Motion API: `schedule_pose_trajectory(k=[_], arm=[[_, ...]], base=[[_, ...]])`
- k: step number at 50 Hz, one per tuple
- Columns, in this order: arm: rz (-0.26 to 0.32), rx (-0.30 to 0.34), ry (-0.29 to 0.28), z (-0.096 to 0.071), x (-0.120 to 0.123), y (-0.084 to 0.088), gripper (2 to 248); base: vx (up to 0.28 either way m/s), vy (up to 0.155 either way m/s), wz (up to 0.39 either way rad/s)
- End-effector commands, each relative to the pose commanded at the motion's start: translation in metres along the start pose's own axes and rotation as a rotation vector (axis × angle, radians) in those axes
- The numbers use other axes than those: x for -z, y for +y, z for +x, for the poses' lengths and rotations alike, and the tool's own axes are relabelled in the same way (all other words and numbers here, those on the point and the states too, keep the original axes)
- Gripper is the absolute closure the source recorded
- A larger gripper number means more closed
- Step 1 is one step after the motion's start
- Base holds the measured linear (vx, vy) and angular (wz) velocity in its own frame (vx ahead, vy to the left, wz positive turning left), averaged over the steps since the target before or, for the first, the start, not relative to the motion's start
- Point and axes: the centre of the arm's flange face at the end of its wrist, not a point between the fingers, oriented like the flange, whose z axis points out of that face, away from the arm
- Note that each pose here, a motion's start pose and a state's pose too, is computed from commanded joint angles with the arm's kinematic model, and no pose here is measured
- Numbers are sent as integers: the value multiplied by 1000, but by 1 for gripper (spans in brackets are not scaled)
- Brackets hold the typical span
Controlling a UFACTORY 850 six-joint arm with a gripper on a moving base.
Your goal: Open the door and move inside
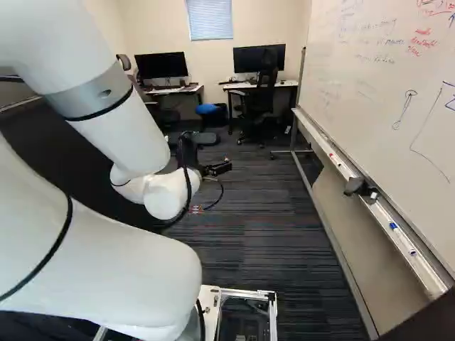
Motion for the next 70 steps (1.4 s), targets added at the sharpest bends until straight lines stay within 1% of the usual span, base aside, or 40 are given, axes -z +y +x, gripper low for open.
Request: schedule_pose_trajectory(k=[44, 70], arm=[[0, 0, 0, 0, 0, 0, 3], [0, 0, 0, 0, 0, 0, 3]], base=[[199, 7, 5], [152, 4, 7]])
